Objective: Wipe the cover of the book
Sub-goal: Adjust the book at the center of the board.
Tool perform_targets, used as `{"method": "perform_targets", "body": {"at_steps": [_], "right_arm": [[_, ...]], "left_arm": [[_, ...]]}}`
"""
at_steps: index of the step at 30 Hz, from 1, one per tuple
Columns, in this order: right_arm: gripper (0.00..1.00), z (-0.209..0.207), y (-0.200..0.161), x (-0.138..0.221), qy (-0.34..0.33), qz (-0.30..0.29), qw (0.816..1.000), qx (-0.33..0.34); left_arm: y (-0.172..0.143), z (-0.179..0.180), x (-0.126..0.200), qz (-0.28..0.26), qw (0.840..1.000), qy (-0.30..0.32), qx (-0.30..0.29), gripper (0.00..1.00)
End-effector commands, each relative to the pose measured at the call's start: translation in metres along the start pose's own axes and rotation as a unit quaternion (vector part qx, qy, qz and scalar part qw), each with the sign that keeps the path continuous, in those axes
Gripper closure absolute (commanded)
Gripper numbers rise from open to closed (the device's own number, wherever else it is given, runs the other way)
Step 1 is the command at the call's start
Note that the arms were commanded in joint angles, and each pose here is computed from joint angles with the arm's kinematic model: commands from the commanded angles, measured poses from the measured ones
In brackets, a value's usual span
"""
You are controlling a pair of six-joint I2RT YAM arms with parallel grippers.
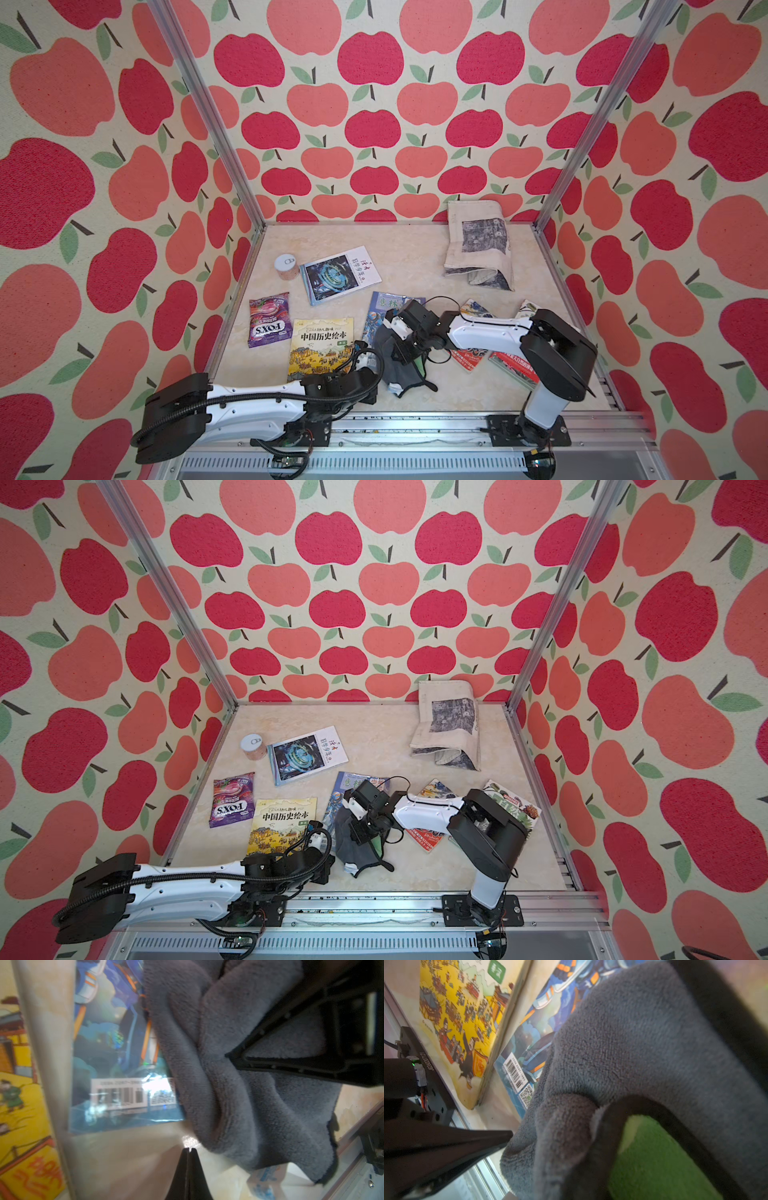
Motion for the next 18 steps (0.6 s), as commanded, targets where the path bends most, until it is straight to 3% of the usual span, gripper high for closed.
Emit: {"method": "perform_targets", "body": {"at_steps": [1,5,13,16,18], "right_arm": [[1.00,0.020,0.021,-0.012,0.027,-0.015,0.999,0.020],[1.00,0.017,0.020,-0.009,0.023,-0.015,1.000,0.010],[1.00,-0.033,-0.035,0.022,-0.034,-0.003,0.998,-0.060],[1.00,-0.048,-0.047,0.044,-0.059,-0.025,0.994,-0.083],[1.00,-0.056,-0.048,0.067,-0.081,-0.051,0.991,-0.094]], "left_arm": [[-0.005,0.014,0.004,0.013,0.999,0.028,-0.014,0.99],[0.001,0.011,0.014,0.005,1.000,0.022,-0.013,1.00],[0.053,-0.014,0.047,-0.060,0.998,-0.032,-0.013,0.94],[0.074,-0.016,0.051,-0.082,0.995,-0.053,0.005,0.84],[0.093,-0.015,0.051,-0.098,0.992,-0.069,0.025,0.64]]}}
Point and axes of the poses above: each gripper's point midway between its finger pads, its own x axis back along the fingers, its own z axis along the line the jaws close on, y = z × x, the point moved 4 cm from there along x, back along the fingers, and after that the axes turned 7 degrees about x, right-handed, at the moved point
